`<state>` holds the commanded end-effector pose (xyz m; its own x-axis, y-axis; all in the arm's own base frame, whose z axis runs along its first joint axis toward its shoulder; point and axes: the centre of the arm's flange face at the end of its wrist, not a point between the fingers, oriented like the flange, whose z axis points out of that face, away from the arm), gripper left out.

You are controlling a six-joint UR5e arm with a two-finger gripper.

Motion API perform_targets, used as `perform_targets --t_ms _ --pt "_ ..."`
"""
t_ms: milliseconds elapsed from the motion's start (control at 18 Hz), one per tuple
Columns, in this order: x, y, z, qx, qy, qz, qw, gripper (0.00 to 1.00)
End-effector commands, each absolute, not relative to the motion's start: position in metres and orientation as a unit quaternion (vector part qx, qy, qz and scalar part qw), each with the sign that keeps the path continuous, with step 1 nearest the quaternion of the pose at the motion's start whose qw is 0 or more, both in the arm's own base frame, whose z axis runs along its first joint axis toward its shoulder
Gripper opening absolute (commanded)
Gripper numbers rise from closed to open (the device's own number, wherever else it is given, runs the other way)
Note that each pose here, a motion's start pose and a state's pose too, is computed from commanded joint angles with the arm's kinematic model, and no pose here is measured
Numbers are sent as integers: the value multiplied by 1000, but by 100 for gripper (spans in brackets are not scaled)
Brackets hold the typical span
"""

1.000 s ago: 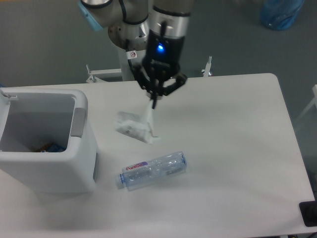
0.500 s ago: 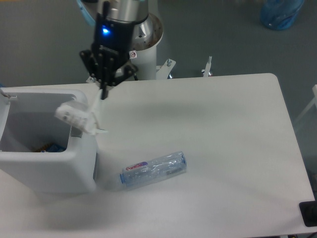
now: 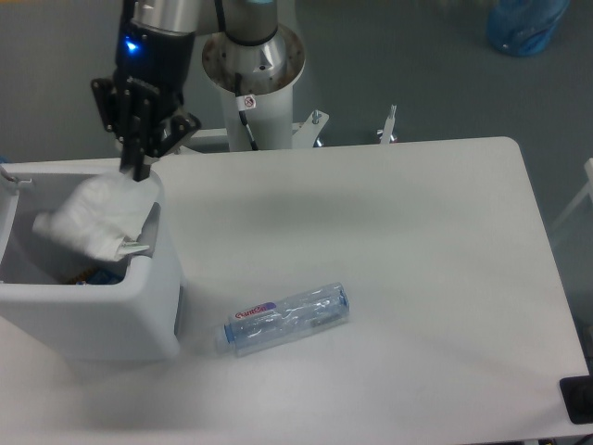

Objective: Place the trash in the trash can
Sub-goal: 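Open the gripper to drop the tissue into the bin, then move the open gripper over the clear water bottle and lower it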

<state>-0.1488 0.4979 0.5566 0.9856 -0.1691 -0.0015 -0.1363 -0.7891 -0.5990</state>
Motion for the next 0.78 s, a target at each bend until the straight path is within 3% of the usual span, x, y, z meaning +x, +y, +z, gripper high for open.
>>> perform_targets --t_ms 389,778 --pt "-168 507 555 -940 75 -8 334 100" --pt "-289 501 542 -938 8 40 345 100"
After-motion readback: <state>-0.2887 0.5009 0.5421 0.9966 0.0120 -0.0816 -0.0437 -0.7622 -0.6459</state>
